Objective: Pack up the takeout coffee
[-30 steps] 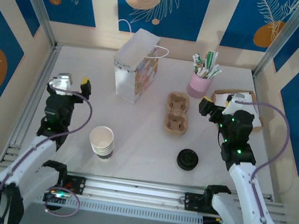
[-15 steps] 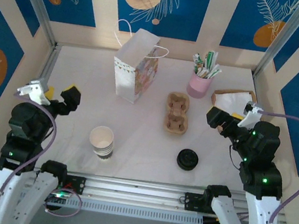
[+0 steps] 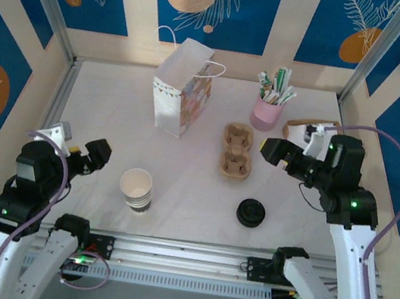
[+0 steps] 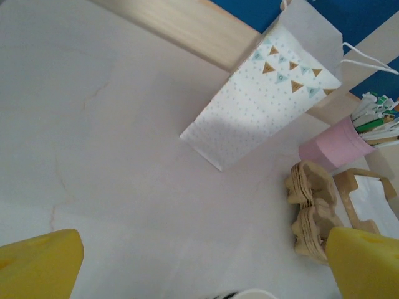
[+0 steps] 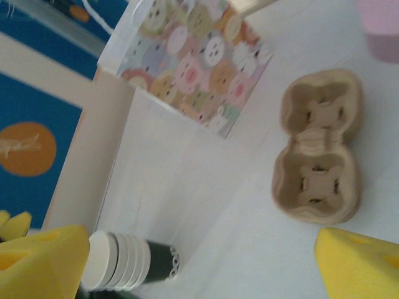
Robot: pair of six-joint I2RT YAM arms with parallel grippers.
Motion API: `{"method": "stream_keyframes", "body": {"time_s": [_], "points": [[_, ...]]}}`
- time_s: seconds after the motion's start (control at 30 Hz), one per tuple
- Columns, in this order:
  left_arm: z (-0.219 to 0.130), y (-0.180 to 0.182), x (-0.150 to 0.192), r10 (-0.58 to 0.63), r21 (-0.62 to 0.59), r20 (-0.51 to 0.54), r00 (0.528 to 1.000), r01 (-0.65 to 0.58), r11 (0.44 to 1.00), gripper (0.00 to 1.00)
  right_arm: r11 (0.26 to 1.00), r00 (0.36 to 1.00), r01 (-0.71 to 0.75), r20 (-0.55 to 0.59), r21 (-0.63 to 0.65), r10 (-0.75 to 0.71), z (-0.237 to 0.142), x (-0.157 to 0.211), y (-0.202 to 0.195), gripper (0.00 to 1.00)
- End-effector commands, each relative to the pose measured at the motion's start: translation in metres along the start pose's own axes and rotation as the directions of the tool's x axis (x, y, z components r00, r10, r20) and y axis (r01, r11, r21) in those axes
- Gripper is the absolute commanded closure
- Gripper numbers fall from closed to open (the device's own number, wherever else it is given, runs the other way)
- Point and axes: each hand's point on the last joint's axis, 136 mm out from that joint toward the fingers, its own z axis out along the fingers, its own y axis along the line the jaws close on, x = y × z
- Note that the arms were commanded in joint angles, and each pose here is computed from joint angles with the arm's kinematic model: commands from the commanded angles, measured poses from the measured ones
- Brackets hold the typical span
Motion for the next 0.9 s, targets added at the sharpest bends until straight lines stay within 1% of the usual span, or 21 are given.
{"method": "stream_keyframes", "body": {"time_s": [0.0,0.13,0.23,0.33,0.5,0.63,0.7,0.8,0.87], "points": [[-0.011,0.004,0.015,-0.062,-0.010,-0.047,0.997,0.061,0.998,0.00,0.998,0.996,0.027,-0.086,-0.056,-0.032,-0.003,0.015,0.026,0.08],[-0.015,0.014,0.025,-0.102,-0.042,-0.063,0.993,0.100,0.994,0.00,0.995,0.979,0.083,-0.181,-0.046,-0.090,0.013,0.032,0.040,0.12],[-0.022,0.019,0.031,-0.122,-0.050,-0.053,0.991,0.119,0.992,0.00,0.990,0.958,0.138,-0.249,-0.037,-0.143,0.026,0.046,0.053,0.15],[-0.034,0.022,0.036,-0.134,-0.052,-0.047,0.990,0.132,0.990,0.05,0.978,0.927,0.206,-0.311,-0.040,-0.208,0.040,0.062,0.070,0.18],[-0.055,0.027,0.048,-0.142,-0.062,-0.061,0.988,0.139,0.988,0.18,0.944,0.856,0.327,-0.409,-0.043,-0.315,0.063,0.088,0.104,0.27],[-0.066,0.036,0.059,-0.136,-0.095,-0.080,0.987,0.129,0.987,0.33,0.908,0.791,0.418,-0.475,-0.042,-0.386,0.082,0.112,0.127,0.30],[-0.066,0.036,0.065,-0.136,-0.090,-0.106,0.985,0.127,0.988,0.39,0.892,0.761,0.451,-0.510,-0.031,-0.402,0.093,0.122,0.134,0.33],[-0.056,0.029,0.079,-0.155,-0.053,-0.180,0.971,0.148,0.988,0.42,0.872,0.718,0.489,-0.561,-0.016,-0.412,0.110,0.136,0.143,0.40],[-0.048,0.023,0.089,-0.172,-0.014,-0.232,0.957,0.173,0.985,0.47,0.856,0.681,0.517,-0.601,-0.012,-0.419,0.121,0.148,0.149,0.44]]}}
